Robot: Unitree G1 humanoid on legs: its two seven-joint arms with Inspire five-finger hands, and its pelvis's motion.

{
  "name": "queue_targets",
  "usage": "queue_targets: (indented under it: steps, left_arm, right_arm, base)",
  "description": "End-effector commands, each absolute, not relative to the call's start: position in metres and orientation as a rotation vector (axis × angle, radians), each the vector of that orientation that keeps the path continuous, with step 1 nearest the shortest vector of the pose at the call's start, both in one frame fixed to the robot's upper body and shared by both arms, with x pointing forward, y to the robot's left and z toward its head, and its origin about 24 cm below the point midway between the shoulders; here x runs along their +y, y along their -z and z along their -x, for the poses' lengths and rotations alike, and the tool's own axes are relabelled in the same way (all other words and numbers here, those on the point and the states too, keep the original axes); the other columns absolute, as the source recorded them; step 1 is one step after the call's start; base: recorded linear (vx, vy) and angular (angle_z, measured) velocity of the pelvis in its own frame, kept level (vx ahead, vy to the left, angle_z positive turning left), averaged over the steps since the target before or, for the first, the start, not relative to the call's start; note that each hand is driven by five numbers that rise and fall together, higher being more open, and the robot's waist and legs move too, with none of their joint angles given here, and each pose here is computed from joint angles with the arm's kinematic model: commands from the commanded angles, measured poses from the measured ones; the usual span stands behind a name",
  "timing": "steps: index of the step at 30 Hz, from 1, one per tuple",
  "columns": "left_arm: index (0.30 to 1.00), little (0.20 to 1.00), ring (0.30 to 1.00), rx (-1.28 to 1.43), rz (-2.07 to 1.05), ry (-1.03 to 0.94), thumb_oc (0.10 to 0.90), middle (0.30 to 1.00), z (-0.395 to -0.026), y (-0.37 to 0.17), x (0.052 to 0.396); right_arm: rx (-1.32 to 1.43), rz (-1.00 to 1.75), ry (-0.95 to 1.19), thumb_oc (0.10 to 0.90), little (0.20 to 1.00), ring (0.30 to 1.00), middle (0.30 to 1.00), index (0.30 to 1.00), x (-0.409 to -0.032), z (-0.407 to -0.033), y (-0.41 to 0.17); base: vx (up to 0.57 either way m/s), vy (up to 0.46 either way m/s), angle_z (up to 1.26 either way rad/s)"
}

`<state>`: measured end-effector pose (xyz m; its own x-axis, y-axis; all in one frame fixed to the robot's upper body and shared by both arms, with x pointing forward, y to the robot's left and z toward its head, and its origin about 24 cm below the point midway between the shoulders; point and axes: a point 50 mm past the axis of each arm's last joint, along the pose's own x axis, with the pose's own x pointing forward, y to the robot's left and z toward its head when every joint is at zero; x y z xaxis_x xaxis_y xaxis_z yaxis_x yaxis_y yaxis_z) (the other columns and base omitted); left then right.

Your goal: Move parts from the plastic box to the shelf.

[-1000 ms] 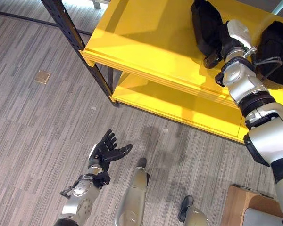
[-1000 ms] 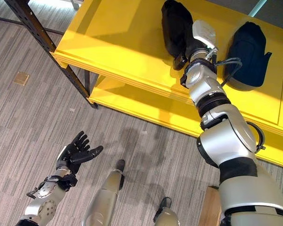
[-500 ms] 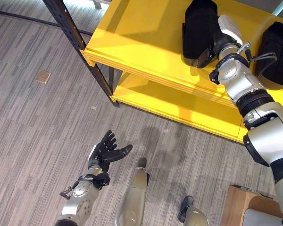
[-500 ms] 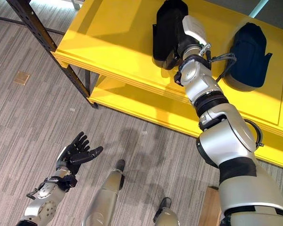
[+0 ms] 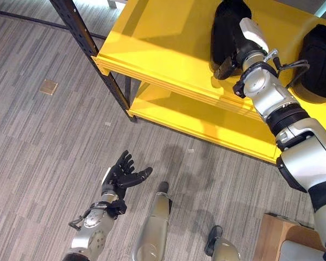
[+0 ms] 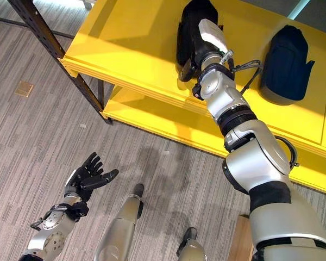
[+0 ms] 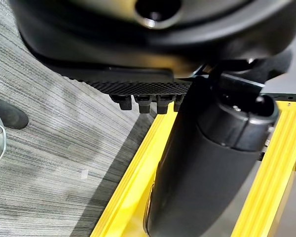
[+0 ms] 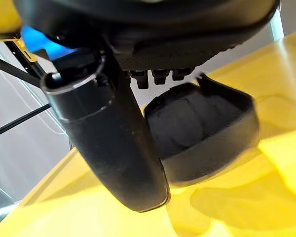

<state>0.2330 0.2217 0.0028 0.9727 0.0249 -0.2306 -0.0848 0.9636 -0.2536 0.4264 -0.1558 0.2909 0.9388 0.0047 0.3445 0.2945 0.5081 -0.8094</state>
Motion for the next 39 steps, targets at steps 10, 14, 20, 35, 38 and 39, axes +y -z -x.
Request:
queue_targets:
  steps: [10, 14, 20, 35, 38, 39]
  left_arm:
    - [1.0, 1.0, 1.0, 0.062, 0.243, 0.002, 0.9, 1.0, -0.241, -0.035, 0.226]
    - [1.0, 1.0, 1.0, 0.063, 0.242, 0.001, 0.9, 1.0, -0.241, -0.035, 0.226]
    - [1.0, 1.0, 1.0, 0.065, 0.25, -0.004, 0.9, 1.0, -0.24, -0.034, 0.228]
    - [1.0, 1.0, 1.0, 0.081, 0.252, 0.013, 0.9, 1.0, -0.239, -0.034, 0.227]
    - [1.0, 1.0, 1.0, 0.083, 0.25, 0.018, 0.9, 1.0, -0.24, -0.034, 0.227]
    - [1.0, 1.0, 1.0, 0.085, 0.251, 0.015, 0.9, 1.0, -0.24, -0.033, 0.227]
  right_arm:
    - [-0.569, 1.065, 0.258, 0.9, 1.0, 1.0, 1.0, 1.0, -0.151, -0.409, -0.365]
    - [-0.521, 1.038, 0.261, 0.9, 1.0, 1.0, 1.0, 1.0, -0.159, -0.412, -0.361]
    - [-0.44, 0.894, 0.248, 0.9, 1.0, 1.0, 1.0, 1.0, -0.176, -0.414, -0.358]
    - [-0.344, 0.584, 0.216, 0.9, 1.0, 1.0, 1.0, 1.0, -0.194, -0.417, -0.351]
    - [-0.355, 0.502, 0.222, 0.9, 1.0, 1.0, 1.0, 1.0, -0.196, -0.416, -0.354]
    - [-0.353, 0.469, 0.222, 0.9, 1.0, 1.0, 1.0, 1.0, -0.197, -0.416, -0.354]
  base:
    - [0.02, -0.007, 0.02]
    - [0.0, 0.0, 0.0]
    - [0.0, 0.0, 0.0]
    - [0.0, 0.0, 0.0]
    - [0.01, -0.004, 0.01]
    - [0.0, 0.0, 0.0]
